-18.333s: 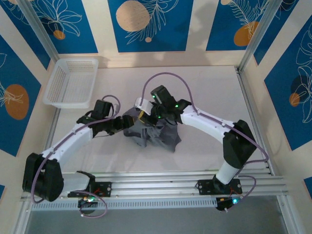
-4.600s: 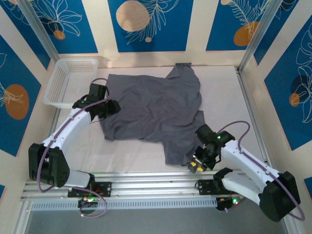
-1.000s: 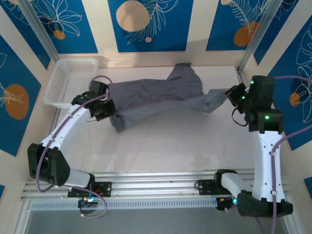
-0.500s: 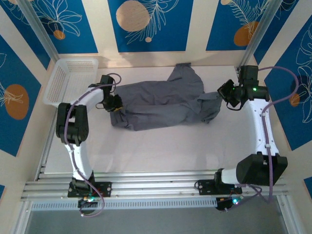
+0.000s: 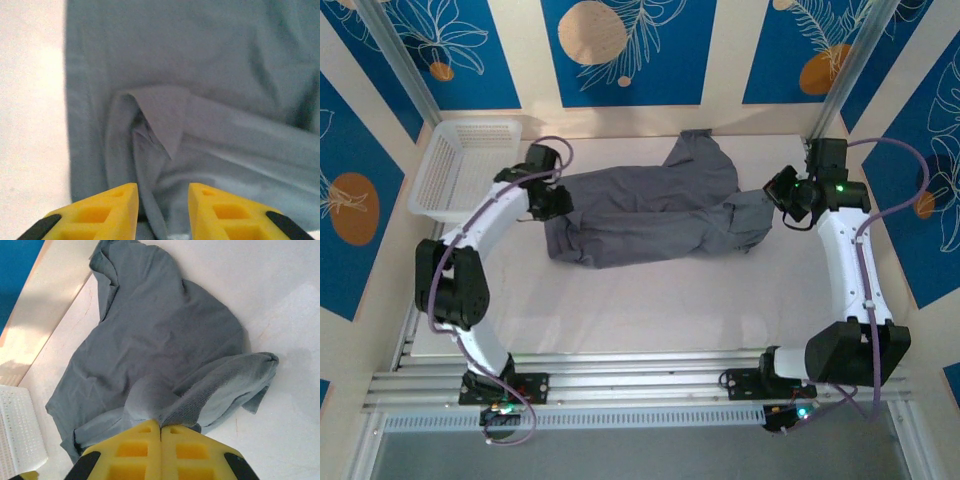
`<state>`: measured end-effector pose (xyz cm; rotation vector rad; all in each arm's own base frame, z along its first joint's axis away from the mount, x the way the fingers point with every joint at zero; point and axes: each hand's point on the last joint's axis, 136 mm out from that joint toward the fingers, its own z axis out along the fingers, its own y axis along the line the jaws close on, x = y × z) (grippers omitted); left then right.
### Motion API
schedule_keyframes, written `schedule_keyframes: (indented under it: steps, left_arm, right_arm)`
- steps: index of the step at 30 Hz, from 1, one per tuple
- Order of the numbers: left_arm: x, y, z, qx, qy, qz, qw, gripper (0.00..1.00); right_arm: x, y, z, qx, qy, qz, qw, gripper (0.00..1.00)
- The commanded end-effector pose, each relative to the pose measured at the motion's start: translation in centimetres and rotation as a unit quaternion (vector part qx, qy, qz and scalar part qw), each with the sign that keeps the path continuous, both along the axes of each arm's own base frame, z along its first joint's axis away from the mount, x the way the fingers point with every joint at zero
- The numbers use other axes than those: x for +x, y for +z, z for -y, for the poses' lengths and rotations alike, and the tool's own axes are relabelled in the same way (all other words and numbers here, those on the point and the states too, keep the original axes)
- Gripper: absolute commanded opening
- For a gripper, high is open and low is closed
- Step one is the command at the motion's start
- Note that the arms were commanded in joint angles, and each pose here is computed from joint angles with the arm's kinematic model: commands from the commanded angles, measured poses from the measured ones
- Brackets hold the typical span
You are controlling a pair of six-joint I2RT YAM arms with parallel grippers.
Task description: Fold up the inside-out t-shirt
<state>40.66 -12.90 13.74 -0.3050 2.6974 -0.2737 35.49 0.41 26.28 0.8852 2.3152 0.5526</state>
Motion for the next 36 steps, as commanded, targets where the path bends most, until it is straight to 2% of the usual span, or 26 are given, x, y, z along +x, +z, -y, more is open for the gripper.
schedule_keyframes:
  steps: [1, 5, 10, 16, 22, 28, 36]
  left_arm:
    - [-1.4, -3.0, 0.6, 0.054, 0.002, -0.029, 0.998, 0.35]
    - [-0.2, -4.5, 1.1, 0.107, 0.008, -0.014, 0.994, 0.47]
    - [0.8, -7.4, 1.8, 0.133, -0.010, -0.019, 0.991, 0.50]
    - [1.6, -8.5, 1.2, 0.167, -0.020, -0.019, 0.986, 0.43]
    - [2.8, -7.4, 0.2, 0.196, -0.014, -0.003, 0.981, 0.33]
    - [3.4, -7.5, -0.5, 0.193, -0.011, -0.006, 0.981, 0.28]
    - [2.6, -8.4, 0.3, 0.163, -0.026, -0.024, 0.986, 0.31]
  right_arm:
    - [0.1, 0.5, -0.7, 0.006, 0.006, 0.014, 1.000, 0.00]
    - [0.0, 0.5, -1.0, 0.007, 0.009, 0.013, 1.000, 0.00]
    - [-0.4, 0.7, -0.8, 0.000, 0.006, 0.015, 1.000, 0.00]
    - [-0.4, 0.7, -0.9, 0.001, 0.008, 0.017, 1.000, 0.00]
    - [-0.4, 0.8, -0.9, 0.002, 0.007, 0.018, 1.000, 0.00]
    - [-0.6, 0.9, -0.8, -0.002, 0.006, 0.019, 1.000, 0.00]
    - [-0.6, 0.9, -0.8, 0.001, 0.004, 0.020, 1.000, 0.00]
